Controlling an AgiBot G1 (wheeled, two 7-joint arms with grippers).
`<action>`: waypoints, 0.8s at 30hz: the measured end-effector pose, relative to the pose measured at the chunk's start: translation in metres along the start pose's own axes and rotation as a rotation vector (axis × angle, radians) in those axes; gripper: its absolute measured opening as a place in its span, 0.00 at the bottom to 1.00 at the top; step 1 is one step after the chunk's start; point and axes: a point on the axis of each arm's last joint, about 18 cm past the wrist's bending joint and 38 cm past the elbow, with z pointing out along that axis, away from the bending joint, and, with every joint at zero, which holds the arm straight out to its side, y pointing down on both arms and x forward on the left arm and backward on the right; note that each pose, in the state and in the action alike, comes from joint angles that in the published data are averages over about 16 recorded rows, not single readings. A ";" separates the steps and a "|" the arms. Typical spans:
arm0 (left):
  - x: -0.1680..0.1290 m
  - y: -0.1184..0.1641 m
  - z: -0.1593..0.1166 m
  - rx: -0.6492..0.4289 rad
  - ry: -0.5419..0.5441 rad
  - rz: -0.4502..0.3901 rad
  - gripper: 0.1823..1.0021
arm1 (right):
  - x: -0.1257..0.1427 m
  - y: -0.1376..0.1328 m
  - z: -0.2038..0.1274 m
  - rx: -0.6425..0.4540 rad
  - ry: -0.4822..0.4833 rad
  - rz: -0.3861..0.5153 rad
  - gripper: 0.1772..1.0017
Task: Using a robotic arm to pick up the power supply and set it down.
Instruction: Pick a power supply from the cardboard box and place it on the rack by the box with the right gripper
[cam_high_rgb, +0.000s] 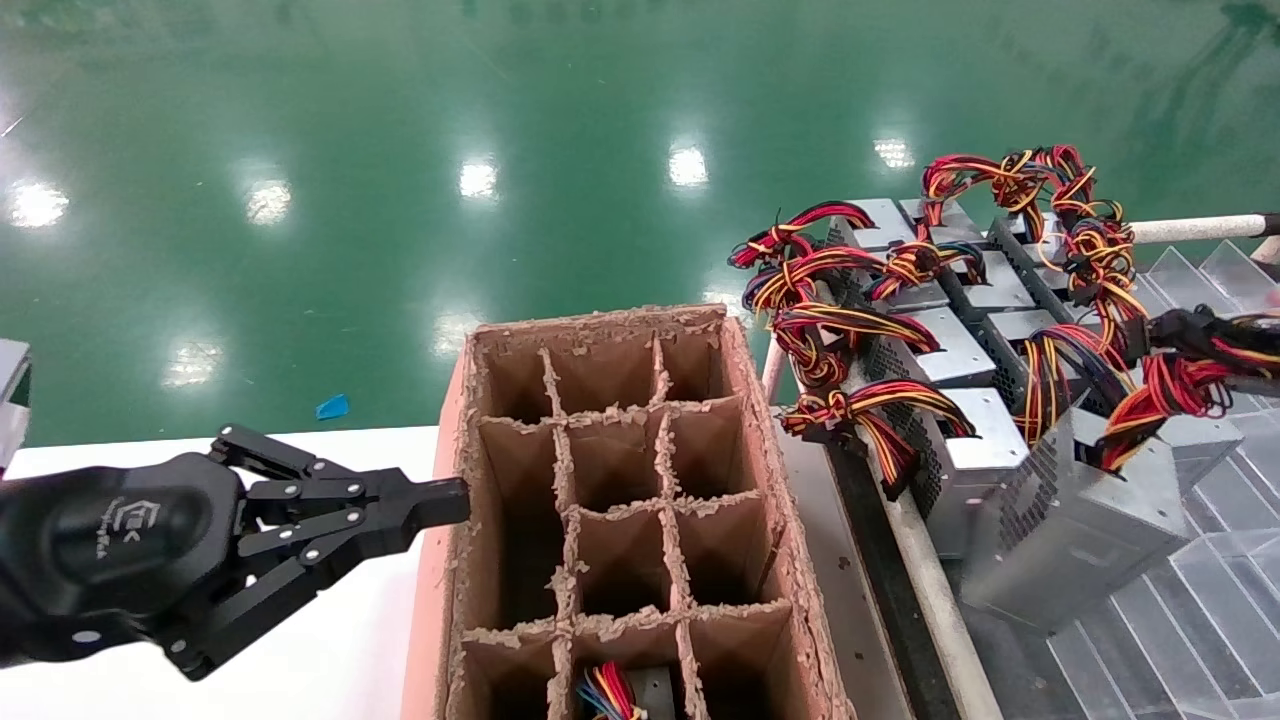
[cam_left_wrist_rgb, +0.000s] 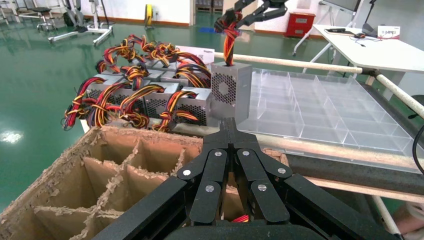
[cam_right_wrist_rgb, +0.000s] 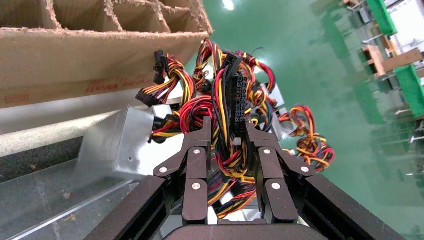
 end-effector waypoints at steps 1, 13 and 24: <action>0.000 0.000 0.000 0.000 0.000 0.000 0.01 | -0.001 0.002 0.002 -0.004 -0.002 0.004 0.16; 0.000 0.000 0.000 0.000 0.000 0.000 0.01 | -0.020 0.015 0.033 0.036 -0.014 0.033 0.15; 0.000 0.000 0.000 0.000 0.000 0.000 0.01 | -0.032 0.036 0.056 0.043 0.063 0.078 0.15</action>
